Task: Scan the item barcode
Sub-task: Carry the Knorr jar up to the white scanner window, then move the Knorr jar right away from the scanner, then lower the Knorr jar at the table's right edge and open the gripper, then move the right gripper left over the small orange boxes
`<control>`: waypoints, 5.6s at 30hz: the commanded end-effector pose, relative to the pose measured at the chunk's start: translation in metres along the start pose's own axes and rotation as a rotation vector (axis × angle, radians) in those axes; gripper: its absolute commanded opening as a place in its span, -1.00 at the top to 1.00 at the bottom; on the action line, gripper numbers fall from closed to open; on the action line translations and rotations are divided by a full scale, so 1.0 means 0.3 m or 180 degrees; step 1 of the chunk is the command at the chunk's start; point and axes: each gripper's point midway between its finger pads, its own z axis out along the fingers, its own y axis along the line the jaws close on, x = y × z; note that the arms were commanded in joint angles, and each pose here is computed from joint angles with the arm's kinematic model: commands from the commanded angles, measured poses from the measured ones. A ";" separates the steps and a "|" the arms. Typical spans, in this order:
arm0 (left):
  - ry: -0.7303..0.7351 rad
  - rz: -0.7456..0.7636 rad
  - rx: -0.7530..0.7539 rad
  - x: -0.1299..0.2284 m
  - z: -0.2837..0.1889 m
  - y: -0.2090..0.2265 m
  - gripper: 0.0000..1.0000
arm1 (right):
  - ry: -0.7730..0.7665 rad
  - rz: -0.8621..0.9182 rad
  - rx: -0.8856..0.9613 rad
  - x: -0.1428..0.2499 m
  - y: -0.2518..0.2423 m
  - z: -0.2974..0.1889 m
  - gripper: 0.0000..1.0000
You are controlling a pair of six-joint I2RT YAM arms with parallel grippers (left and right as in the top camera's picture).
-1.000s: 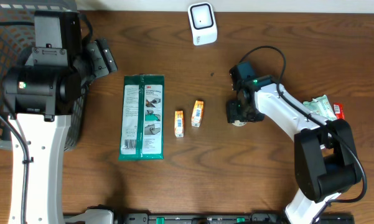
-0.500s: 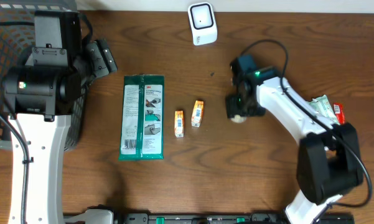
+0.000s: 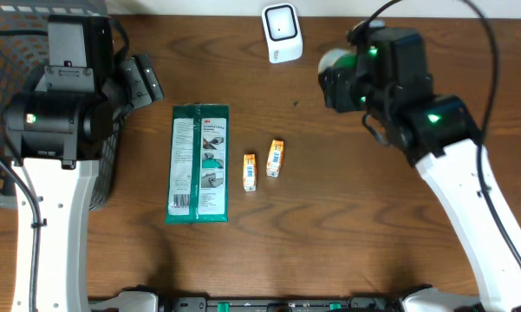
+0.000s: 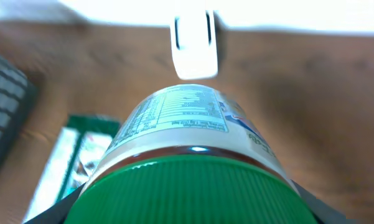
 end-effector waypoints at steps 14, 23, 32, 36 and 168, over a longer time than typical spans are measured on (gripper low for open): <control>0.0008 0.0024 -0.0029 0.000 0.004 0.007 -0.73 | -0.0756 -0.0169 -0.0168 -0.285 0.113 0.135 0.98; 0.0008 0.0023 -0.0029 0.000 0.004 0.007 -0.73 | -0.1111 -0.0213 -0.0081 -0.386 0.129 0.424 0.98; 0.0008 0.0023 -0.0029 0.000 0.004 0.007 -0.72 | -0.1539 -0.0249 -0.0077 -0.372 0.082 0.714 0.98; 0.0008 0.0024 -0.0029 0.000 0.004 0.007 -0.72 | -0.1820 -0.0216 -0.0087 -0.380 0.045 0.788 0.98; 0.0008 0.0024 -0.0029 0.000 0.004 0.007 -0.73 | 0.0983 0.1442 0.0931 0.574 -0.706 0.081 -0.99</control>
